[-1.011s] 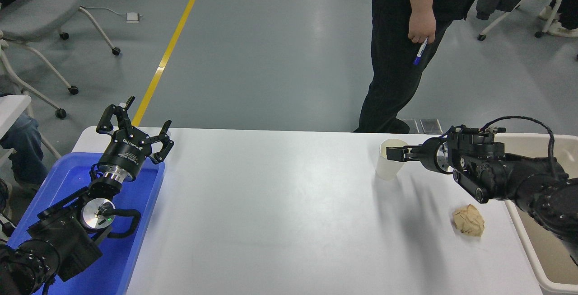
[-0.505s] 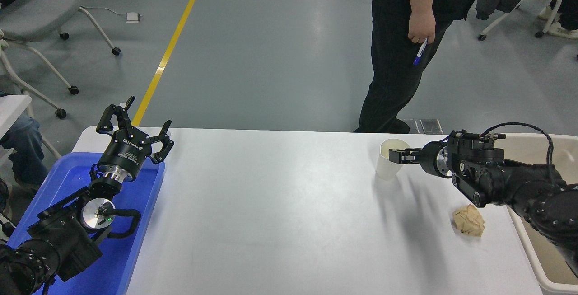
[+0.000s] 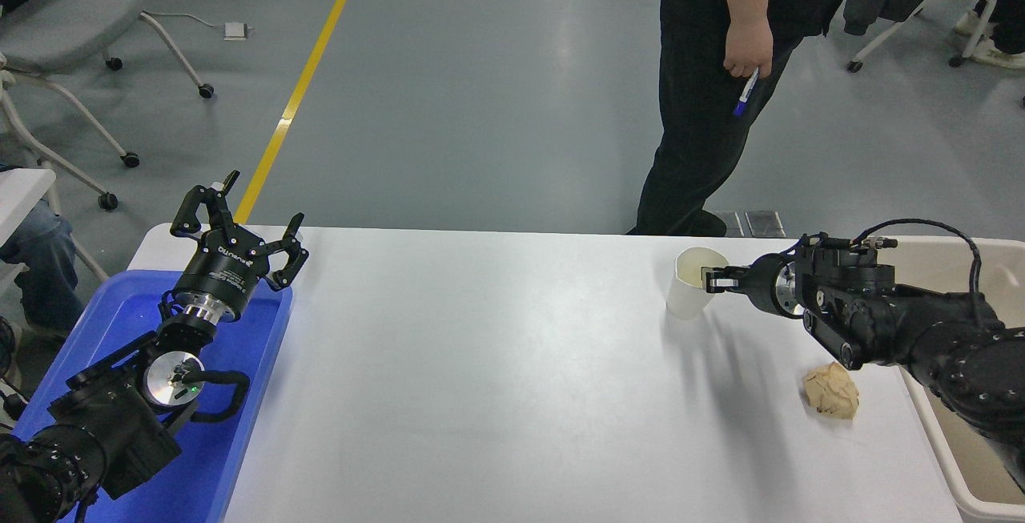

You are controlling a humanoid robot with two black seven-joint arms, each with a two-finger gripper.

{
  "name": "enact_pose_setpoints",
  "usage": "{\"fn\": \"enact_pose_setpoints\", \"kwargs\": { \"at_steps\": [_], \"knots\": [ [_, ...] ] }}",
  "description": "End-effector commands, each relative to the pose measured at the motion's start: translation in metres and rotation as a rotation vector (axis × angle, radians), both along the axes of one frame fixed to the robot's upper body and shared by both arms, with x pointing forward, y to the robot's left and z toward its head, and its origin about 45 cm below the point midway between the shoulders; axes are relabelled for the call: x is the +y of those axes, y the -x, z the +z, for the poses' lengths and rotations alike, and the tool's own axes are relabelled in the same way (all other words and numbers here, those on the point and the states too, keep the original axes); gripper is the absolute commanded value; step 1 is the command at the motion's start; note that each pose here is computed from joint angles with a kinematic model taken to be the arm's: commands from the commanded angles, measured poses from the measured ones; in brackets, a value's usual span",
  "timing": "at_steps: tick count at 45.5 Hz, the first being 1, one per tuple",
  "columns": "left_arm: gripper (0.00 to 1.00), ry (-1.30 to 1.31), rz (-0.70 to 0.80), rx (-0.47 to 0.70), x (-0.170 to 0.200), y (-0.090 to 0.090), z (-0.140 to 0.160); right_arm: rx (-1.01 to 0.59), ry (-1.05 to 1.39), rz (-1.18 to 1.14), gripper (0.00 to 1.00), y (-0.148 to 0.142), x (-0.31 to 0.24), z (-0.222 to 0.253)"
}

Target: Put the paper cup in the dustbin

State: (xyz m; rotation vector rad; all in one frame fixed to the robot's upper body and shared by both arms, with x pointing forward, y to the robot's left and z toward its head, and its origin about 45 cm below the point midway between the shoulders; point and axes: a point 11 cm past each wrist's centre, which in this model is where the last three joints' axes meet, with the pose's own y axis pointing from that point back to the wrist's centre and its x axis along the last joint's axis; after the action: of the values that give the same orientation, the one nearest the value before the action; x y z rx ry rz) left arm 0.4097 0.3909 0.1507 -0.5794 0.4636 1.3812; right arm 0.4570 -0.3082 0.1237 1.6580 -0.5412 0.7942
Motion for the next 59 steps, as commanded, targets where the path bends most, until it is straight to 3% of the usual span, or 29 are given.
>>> {"fn": "enact_pose_setpoints", "kwargs": {
  "at_steps": [1, 29, 47, 59],
  "knots": [
    [1.0, 0.0, -0.001, -0.001, 0.0, 0.0, 0.001, 0.004, 0.014, 0.009, 0.0, -0.001, 0.0, 0.001],
    [1.0, 0.0, 0.0, 0.0, 0.0, 0.0, 0.0, -0.02, -0.029, 0.024, 0.0, -0.014, -0.007, 0.03],
    [1.0, -0.002, -0.001, 0.001, 0.0, 0.0, 0.0, -0.085, -0.012, -0.041, 0.0, -0.038, -0.068, 0.118],
    [1.0, 0.0, 0.0, -0.002, 0.0, -0.001, 0.001, -0.13, -0.025, -0.082, 0.0, -0.036, -0.107, 0.177]
  ]
}}
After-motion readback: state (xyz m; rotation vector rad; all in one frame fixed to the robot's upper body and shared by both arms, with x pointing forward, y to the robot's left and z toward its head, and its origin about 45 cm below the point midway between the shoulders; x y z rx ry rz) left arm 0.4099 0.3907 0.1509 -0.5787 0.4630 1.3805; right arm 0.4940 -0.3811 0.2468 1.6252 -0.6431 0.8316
